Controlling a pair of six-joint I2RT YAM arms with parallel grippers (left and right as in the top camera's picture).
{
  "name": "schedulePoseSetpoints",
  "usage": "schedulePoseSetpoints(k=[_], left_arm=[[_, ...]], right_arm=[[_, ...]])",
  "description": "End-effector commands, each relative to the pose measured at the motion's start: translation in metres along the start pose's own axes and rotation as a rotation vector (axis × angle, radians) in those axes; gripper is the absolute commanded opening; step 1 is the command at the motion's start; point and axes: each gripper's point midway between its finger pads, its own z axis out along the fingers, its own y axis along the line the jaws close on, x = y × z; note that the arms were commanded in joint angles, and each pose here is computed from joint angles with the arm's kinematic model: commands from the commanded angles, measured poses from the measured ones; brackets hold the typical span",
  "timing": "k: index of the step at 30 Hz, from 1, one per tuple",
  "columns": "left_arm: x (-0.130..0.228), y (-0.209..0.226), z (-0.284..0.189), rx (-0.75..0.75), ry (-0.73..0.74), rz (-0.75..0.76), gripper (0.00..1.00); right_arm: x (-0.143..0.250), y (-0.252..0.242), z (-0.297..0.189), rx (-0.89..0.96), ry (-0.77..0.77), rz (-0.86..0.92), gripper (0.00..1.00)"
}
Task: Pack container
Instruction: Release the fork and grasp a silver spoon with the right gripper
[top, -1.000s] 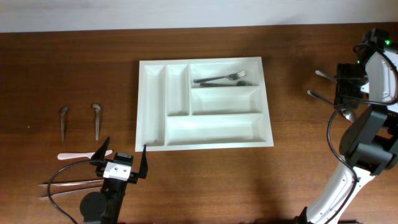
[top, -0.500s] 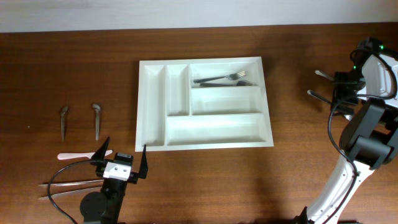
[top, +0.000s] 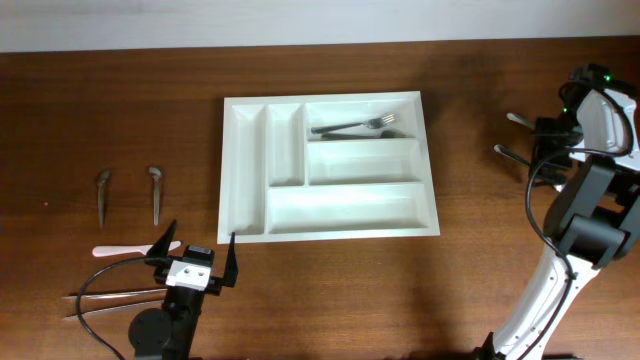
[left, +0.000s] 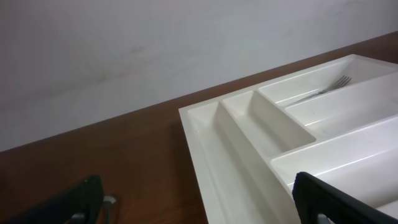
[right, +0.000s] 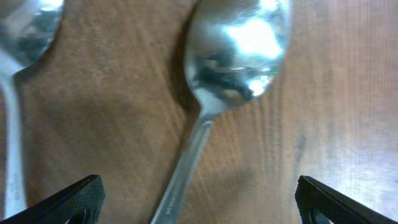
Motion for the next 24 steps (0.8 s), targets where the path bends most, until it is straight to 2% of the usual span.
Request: schedulePoseSetpoints(k=[1,20,24], left_arm=[[0.002,-0.001,0.0,0.008,0.001,0.007,0.99],[0.002,-0.001,0.0,0.009,0.0,0.007,0.99],[0.002,-0.001,0.0,0.008,0.001,0.007,0.99]], right_arm=[[0.003,0.002,0.011,0.012,-0.034,-0.008,0.99],[0.008,-0.002,0.035,0.056,-0.011,0.016,0.99],[0.008,-0.002,0.035,0.056,-0.011,0.016,0.88]])
